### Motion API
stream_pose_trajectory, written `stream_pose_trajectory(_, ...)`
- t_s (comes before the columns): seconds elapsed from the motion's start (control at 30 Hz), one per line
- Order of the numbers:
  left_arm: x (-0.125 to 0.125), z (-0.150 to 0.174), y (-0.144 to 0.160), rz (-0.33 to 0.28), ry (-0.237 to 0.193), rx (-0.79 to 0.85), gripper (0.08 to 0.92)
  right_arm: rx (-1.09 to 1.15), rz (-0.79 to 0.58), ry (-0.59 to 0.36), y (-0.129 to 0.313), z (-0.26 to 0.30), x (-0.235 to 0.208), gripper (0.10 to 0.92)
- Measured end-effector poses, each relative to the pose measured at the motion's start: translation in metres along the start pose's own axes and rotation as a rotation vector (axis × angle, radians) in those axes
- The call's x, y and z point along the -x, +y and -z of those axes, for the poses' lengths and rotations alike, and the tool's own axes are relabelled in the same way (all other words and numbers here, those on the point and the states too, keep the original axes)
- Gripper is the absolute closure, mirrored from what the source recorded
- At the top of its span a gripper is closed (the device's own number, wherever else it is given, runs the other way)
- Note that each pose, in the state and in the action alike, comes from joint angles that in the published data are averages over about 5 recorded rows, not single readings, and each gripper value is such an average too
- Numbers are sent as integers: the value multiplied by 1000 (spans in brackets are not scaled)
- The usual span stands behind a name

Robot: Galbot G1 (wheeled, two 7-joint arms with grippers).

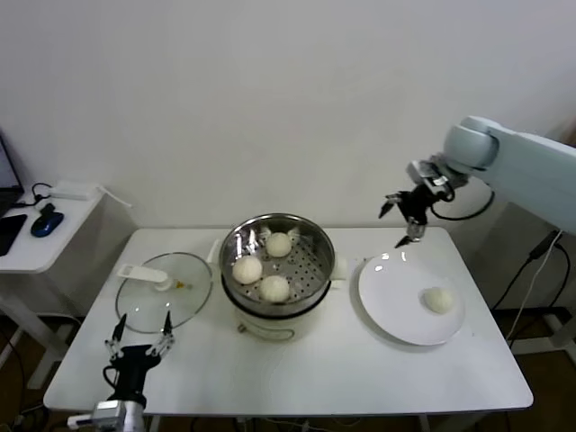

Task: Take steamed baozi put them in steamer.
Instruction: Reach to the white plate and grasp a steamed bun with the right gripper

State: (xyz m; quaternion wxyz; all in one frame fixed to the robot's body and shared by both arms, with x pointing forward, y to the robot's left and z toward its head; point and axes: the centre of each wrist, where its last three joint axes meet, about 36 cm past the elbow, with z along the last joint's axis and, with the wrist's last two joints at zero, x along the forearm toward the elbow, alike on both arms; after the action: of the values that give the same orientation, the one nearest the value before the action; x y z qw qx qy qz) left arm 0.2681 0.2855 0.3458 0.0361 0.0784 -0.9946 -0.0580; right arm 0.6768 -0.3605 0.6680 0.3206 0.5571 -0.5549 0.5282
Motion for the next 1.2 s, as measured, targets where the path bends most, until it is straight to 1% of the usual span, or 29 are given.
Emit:
stream_pose_trajectory(0.23,-4,2,1,2,-2,5,177,98,16,56,34,-56,35,200)
stream_pose_trajectory(0.47,-6,3,2,4,-2,6,177,131,58,119,59,-89,75,200)
stream_pose_trajectory(0.83,-6,2,3,7,4,9,177,111,113,204,82,-110,129,200)
stream_pose_trajectory(1.2,-4,-1,4,9,10,10,177,107,111,241,84,-120,154,200)
